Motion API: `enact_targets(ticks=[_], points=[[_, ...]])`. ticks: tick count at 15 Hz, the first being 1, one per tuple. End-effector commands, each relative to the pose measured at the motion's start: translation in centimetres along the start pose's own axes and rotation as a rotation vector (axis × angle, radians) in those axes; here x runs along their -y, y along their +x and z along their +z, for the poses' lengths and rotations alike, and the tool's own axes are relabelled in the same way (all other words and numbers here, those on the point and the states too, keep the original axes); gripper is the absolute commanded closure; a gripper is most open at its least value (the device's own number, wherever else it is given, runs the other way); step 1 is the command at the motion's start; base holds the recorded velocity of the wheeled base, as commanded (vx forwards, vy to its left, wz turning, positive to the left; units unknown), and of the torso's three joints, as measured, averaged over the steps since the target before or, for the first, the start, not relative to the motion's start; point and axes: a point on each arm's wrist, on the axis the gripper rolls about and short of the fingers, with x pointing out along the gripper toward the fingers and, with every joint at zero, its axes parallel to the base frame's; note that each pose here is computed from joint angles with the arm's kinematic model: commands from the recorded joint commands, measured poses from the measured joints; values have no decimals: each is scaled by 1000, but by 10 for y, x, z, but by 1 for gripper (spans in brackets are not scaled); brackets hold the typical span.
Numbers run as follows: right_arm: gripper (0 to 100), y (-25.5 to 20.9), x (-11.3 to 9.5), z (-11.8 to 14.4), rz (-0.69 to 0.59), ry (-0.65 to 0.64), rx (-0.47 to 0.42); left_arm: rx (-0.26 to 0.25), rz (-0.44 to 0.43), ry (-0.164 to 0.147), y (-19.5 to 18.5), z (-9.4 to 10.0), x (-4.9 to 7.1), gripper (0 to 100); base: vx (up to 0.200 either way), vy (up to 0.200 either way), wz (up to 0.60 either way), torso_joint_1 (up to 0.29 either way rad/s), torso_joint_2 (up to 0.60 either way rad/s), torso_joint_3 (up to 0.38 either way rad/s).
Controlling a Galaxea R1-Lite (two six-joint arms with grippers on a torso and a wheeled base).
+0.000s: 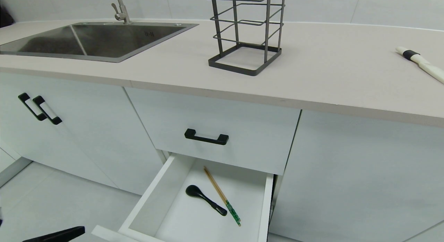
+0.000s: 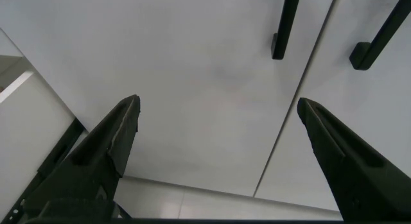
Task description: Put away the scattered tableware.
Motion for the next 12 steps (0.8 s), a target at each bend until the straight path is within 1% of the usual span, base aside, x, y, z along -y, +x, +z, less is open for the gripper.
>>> enact_targets(ticks=[1, 2, 3, 4, 5, 6, 7, 8, 9, 10, 12], points=[[0, 0, 0, 0, 2, 1, -3, -166, 1, -80, 37, 18, -20, 0, 0, 0, 0, 0, 0, 0], [0, 0, 0, 0, 0, 1, -3, -190, 3, -70, 45, 23, -22, 0, 0, 0, 0, 0, 0, 0], [0, 0, 0, 0, 0, 1, -3, -214, 7, -54, 51, 26, -21, 0, 0, 0, 0, 0, 0, 0], [0, 0, 0, 0, 0, 1, -3, -239, 52, -35, 55, 28, -21, 0, 0, 0, 0, 0, 0, 0], [0, 0, 0, 0, 2, 1, -3, -253, 36, -10, 55, 29, -15, 0, 0, 0, 0, 0, 0, 0], [0, 0, 0, 0, 2, 1, -3, -276, 8, 1, 51, 29, -9, 0, 0, 0, 0, 0, 0, 0], [0, 0, 0, 0, 0, 1, -3, -323, -27, 6, 43, 25, -2, 0, 0, 0, 0, 0, 0, 0], [0, 0, 0, 0, 0, 1, -3, -379, -64, 9, 35, 21, 5, 0, 0, 0, 0, 0, 0, 0], [0, 0, 0, 0, 0, 1, -3, -403, -82, 4, 29, 20, 9, 0, 0, 0, 0, 0, 0, 0], [0, 0, 0, 0, 0, 1, -3, -411, -97, -10, 25, 21, 13, 0, 0, 0, 0, 0, 0, 0], [0, 0, 0, 0, 0, -1, -3, -431, -101, -41, 26, 20, 14, 0, 0, 0, 0, 0, 0, 0]])
